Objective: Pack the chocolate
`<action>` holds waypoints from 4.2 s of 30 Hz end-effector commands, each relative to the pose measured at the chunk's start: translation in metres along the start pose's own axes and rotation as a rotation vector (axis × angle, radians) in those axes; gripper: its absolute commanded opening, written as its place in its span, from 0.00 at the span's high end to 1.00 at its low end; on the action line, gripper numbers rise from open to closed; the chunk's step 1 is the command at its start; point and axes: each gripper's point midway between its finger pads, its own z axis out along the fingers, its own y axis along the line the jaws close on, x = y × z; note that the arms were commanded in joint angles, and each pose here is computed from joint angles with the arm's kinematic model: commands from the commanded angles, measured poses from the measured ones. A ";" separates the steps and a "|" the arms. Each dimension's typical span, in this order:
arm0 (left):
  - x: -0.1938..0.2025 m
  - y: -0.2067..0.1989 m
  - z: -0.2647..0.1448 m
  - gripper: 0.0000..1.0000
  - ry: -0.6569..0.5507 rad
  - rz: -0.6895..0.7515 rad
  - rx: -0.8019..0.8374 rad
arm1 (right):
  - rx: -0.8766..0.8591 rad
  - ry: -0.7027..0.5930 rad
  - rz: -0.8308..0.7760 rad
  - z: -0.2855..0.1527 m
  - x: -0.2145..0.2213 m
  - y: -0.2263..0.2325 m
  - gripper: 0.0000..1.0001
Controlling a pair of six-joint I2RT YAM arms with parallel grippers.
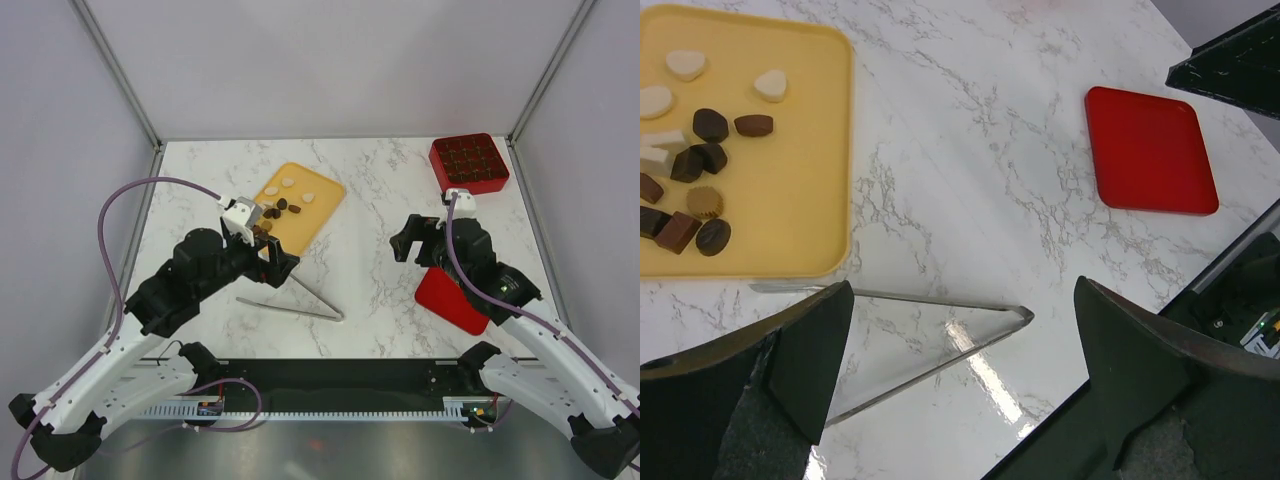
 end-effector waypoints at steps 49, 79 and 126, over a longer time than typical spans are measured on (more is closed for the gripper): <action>0.029 0.145 -0.029 0.00 0.056 -0.353 -0.570 | -0.636 0.285 -0.881 0.084 0.202 0.190 0.02; 0.034 0.145 -0.036 0.00 0.043 -0.346 -0.582 | -0.580 0.492 -0.982 0.119 0.267 0.168 0.07; 0.034 0.144 -0.035 0.00 0.046 -0.344 -0.573 | -0.419 0.663 -0.833 0.059 0.188 0.134 0.26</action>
